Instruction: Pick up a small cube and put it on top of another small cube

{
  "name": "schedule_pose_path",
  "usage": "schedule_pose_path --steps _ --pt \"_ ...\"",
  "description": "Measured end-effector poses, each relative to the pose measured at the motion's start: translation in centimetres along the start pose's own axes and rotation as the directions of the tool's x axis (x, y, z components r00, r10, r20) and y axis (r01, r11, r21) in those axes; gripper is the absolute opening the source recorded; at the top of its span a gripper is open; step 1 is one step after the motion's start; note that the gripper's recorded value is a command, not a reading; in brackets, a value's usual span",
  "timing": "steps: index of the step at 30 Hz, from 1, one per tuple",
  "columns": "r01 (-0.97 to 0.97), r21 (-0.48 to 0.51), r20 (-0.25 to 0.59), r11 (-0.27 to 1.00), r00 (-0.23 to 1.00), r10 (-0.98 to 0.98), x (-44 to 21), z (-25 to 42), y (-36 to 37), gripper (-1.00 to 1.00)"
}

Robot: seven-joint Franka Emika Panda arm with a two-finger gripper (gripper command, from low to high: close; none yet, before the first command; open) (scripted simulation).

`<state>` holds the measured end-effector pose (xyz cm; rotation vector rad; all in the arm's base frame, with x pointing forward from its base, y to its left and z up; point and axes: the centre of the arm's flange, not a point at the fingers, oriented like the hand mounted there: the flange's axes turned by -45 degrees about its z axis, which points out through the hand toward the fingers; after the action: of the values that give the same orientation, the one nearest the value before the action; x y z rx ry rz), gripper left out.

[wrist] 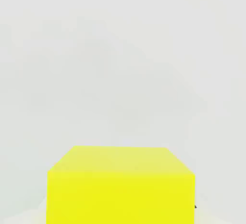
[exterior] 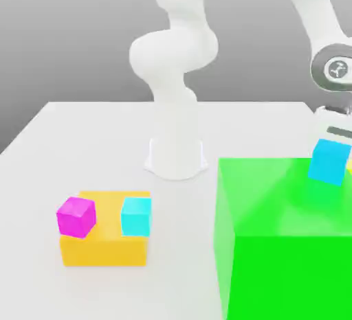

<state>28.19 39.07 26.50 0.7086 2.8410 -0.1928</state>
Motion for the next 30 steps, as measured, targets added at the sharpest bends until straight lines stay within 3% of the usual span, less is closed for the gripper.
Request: schedule_pose_path --steps 6,9,14,19,25,30 --pt "0.086 0.068 0.265 0.994 0.959 -0.101 -6.6 -4.7 3.5 -1.00" --pt "-0.097 0.096 0.337 0.991 0.940 0.059 -15.3 -5.4 1.4 -1.00" --pt "-0.471 0.088 0.284 0.878 0.857 0.431 -25.3 -3.0 -6.6 -1.00" --pt "-0.761 0.093 0.196 0.642 0.646 0.738 -30.5 -0.3 -15.1 -1.00" --pt "-0.962 0.125 0.112 0.242 0.256 0.960 -33.4 2.4 -25.1 -1.00" --pt "-0.973 0.168 0.073 -0.160 -0.150 0.986 -34.2 4.3 -34.1 -1.00"
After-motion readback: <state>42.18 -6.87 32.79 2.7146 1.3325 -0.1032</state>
